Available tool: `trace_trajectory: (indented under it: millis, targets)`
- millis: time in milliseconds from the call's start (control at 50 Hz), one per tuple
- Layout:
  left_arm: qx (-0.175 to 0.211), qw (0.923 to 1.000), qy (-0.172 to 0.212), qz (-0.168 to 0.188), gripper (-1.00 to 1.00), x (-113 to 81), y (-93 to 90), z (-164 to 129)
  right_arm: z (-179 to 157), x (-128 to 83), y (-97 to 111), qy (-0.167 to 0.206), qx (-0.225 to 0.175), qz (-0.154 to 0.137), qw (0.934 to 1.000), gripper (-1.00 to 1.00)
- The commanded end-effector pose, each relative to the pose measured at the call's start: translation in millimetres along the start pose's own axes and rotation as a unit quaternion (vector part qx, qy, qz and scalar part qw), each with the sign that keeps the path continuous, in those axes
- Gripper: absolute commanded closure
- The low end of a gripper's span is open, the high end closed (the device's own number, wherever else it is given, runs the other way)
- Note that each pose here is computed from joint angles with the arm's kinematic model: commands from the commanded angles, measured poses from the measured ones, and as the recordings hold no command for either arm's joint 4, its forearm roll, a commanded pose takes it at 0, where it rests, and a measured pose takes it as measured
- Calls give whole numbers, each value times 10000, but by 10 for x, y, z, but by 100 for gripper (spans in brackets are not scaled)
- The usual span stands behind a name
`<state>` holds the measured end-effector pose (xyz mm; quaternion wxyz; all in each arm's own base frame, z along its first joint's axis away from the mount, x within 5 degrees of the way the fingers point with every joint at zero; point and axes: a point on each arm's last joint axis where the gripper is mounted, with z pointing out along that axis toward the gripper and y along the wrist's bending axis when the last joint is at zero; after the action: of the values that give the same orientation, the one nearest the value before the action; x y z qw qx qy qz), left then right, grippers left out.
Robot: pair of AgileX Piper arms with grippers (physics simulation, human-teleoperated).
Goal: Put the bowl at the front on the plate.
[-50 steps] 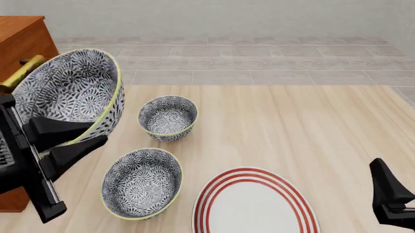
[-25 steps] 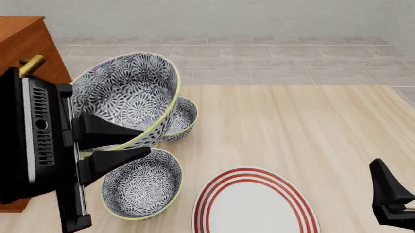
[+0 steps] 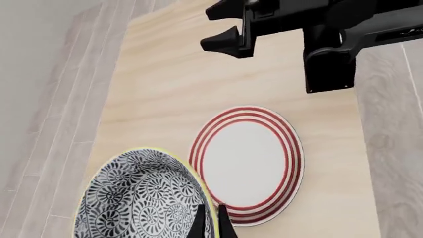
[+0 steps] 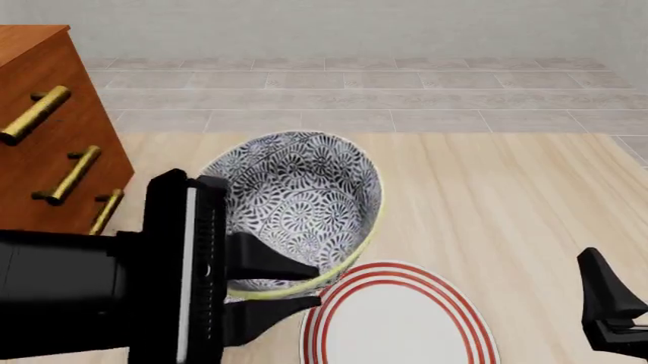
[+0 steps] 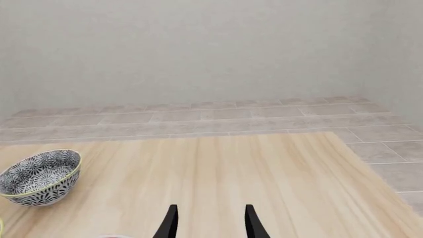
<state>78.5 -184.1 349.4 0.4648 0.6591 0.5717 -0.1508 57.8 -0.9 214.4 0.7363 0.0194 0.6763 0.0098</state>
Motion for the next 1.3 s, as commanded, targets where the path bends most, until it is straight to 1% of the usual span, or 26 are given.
trace_trajectory:
  millis: [20,200,240,320,460,640,740,980,1300]
  targets:
    - [296,9993,-93,219,100,-71,-145,234,1,3,-2,0,12,13,10000,-100]
    - [570,9978,-143,306,100,-123,-305,482,-1,1,-3,-7,26,24,10000,-100]
    - [589,9974,-183,362,100,-133,-327,508,-2,2,-3,-7,27,29,10000,-100]
    - [592,9974,-219,343,100,-156,-335,555,-4,2,-3,-9,29,36,10000,-100]
    - [637,9972,-167,347,100,-110,-385,672,-6,2,-2,-10,18,40,10000,-100]
    - [701,9972,-89,232,100,-70,-439,800,-5,4,-2,-5,17,35,10000,-100]
    - [754,9969,-60,232,100,-39,-490,866,-7,4,-1,-4,11,25,10000,-100]
    - [684,9976,-27,105,100,29,-493,1031,-8,-2,-1,-18,12,21,10000,-100]
    - [706,9974,-129,35,100,-4,-548,1170,-12,-2,1,-33,-9,8,10000,-100]
